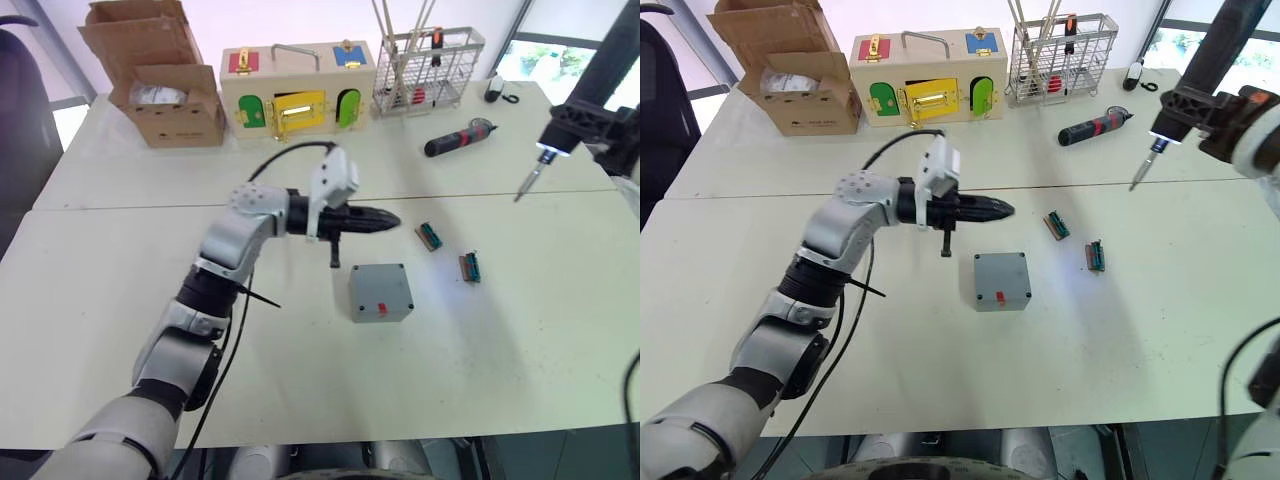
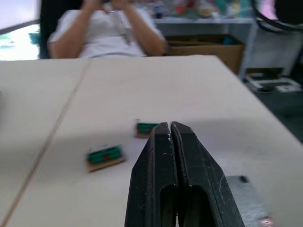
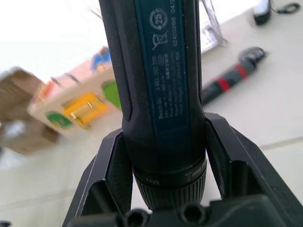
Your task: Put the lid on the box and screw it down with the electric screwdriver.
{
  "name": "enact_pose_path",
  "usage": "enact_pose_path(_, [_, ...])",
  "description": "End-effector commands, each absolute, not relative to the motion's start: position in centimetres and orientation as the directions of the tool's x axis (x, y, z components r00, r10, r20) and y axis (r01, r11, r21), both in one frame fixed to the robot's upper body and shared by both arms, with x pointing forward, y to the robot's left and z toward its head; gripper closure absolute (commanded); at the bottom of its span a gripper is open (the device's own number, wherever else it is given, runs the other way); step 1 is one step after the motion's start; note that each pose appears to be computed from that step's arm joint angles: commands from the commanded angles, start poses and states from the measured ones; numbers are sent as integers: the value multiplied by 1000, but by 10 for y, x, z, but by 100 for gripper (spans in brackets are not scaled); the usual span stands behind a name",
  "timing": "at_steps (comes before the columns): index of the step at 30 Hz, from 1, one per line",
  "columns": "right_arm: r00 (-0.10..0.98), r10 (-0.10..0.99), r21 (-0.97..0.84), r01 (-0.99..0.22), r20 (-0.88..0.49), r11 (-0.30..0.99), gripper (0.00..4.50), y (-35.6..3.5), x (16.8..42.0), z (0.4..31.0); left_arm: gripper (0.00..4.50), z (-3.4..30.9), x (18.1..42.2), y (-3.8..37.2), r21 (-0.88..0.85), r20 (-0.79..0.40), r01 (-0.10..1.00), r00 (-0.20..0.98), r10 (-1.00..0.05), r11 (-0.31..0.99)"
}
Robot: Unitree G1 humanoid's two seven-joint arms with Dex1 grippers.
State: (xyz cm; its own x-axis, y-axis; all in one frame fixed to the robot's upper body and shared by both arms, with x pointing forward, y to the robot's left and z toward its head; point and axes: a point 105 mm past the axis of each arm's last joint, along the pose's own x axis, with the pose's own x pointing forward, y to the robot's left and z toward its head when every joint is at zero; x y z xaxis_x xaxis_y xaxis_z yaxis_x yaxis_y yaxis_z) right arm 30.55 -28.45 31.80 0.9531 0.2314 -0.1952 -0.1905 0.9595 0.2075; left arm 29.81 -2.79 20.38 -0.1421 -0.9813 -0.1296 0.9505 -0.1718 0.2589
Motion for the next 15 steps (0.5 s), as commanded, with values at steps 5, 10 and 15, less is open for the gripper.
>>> enact_pose_path(5, [725, 360, 221, -285, -588, 933, 268, -295, 262, 267, 450, 174, 257, -45, 347, -257, 864, -287, -923, -365])
enact_pose_path(10, [605, 287, 232, -170, -743, 958, 268, -330, 254, 213, 450, 172, 256, -58, 388, -228, 876, -210, -951, -286])
enact_pose_path(15, [535, 229, 232, -63, -813, 971, 268, -351, 258, 176, 450, 171, 248, -62, 410, -226, 877, -167, -960, -249])
